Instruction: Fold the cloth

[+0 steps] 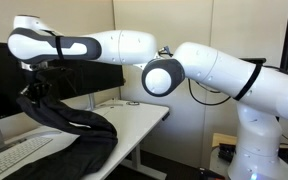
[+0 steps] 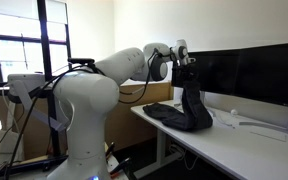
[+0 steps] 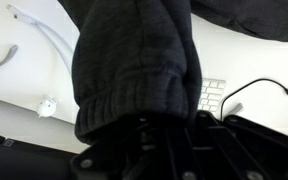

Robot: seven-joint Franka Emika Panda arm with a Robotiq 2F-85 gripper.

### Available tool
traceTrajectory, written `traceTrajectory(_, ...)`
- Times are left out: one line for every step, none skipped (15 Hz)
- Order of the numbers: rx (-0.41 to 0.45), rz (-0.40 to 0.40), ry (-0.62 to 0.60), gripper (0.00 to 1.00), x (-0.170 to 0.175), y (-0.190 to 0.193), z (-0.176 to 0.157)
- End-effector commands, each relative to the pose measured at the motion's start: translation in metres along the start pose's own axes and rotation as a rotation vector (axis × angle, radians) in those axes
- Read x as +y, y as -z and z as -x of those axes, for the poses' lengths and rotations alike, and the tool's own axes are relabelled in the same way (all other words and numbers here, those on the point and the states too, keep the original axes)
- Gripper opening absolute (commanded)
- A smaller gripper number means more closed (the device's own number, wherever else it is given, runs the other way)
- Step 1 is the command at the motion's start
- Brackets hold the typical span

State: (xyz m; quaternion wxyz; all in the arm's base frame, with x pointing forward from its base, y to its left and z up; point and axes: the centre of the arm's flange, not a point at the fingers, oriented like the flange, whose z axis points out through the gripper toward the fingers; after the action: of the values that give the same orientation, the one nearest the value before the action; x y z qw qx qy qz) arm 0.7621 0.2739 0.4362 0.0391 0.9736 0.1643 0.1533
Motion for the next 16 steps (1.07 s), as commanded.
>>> traceTrajectory(-0.01, -0.002, 0.044, 0.05, -0.013, -0.003, 0.008)
traceTrajectory(-0.015, 0.004, 0.076, 0.05, -0.023, 0.0, 0.017)
traceTrajectory(-0.008, 0.01, 0.11, 0.05, -0.035, 0.003, 0.025)
traceTrajectory(0.008, 0.017, 0.136, 0.05, -0.046, 0.007, 0.031)
traceTrajectory(0.014, 0.021, 0.175, 0.05, -0.06, 0.013, 0.038)
traceTrajectory(0.022, 0.028, 0.206, 0.05, -0.074, 0.019, 0.043)
traceTrajectory(0.028, 0.034, 0.235, 0.05, -0.086, 0.023, 0.048)
traceTrajectory(0.036, 0.04, 0.254, 0.05, -0.097, 0.024, 0.052)
traceTrajectory(0.044, 0.042, 0.272, 0.05, -0.107, 0.025, 0.059)
traceTrajectory(0.046, 0.038, 0.287, 0.05, -0.114, 0.027, 0.063)
traceTrajectory(0.056, 0.034, 0.296, 0.05, -0.12, 0.027, 0.072)
traceTrajectory(0.063, 0.028, 0.298, 0.05, -0.123, 0.029, 0.078)
traceTrajectory(0.065, 0.026, 0.3, 0.05, -0.126, 0.03, 0.082)
traceTrajectory(0.069, 0.024, 0.299, 0.05, -0.13, 0.03, 0.084)
traceTrajectory(0.076, 0.024, 0.299, 0.05, -0.134, 0.031, 0.084)
traceTrajectory(0.086, 0.029, 0.302, 0.05, -0.137, 0.033, 0.084)
